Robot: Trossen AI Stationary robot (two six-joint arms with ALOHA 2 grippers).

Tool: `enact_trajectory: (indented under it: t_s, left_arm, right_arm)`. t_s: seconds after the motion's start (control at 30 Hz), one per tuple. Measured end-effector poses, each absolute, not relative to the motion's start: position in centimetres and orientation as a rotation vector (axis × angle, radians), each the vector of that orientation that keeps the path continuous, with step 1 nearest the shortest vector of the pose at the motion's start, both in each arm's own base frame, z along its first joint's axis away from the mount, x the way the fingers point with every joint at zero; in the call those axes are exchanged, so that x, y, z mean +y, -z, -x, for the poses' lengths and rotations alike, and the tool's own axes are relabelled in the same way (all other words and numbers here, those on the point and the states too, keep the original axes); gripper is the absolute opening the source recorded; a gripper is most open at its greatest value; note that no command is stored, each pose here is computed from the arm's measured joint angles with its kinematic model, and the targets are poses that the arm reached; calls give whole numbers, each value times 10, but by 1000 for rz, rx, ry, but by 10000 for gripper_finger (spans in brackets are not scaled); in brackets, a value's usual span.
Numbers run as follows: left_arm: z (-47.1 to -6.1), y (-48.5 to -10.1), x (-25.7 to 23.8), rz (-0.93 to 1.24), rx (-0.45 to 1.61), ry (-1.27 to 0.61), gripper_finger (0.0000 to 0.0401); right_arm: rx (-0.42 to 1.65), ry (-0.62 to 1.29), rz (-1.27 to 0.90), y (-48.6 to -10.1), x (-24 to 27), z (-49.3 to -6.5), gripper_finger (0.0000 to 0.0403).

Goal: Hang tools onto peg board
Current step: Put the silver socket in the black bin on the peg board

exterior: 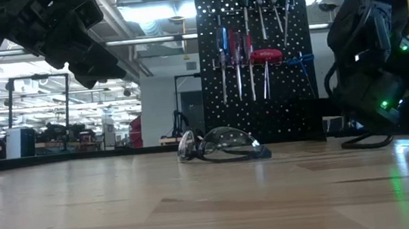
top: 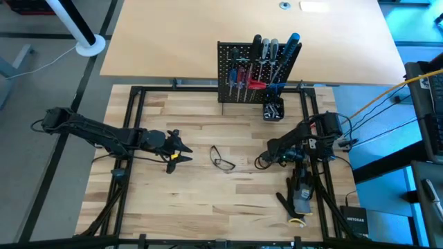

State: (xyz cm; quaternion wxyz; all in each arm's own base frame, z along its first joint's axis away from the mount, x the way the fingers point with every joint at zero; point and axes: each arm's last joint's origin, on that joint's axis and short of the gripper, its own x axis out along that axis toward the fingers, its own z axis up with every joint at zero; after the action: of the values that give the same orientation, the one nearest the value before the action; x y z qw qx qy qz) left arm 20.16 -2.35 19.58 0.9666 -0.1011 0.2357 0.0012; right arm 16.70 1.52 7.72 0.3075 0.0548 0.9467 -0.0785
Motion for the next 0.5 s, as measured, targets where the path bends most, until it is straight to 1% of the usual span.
enact_trajectory:
  t_s: [0.1, 0.3, 0.5]
  left_arm:
    - [-202, -196, -24, 205, 477, -3, 153]
    - [-201, -195, -24, 207, 484, -4, 153]
    - [-201, -195, -24, 207, 484, -4, 153]
  right_arm:
    - [2502, 209, -126, -77, 15, -167, 248]
    - [2490, 203, -108, -75, 14, -167, 235]
    - [2492, 182, -131, -74, 15, -165, 210]
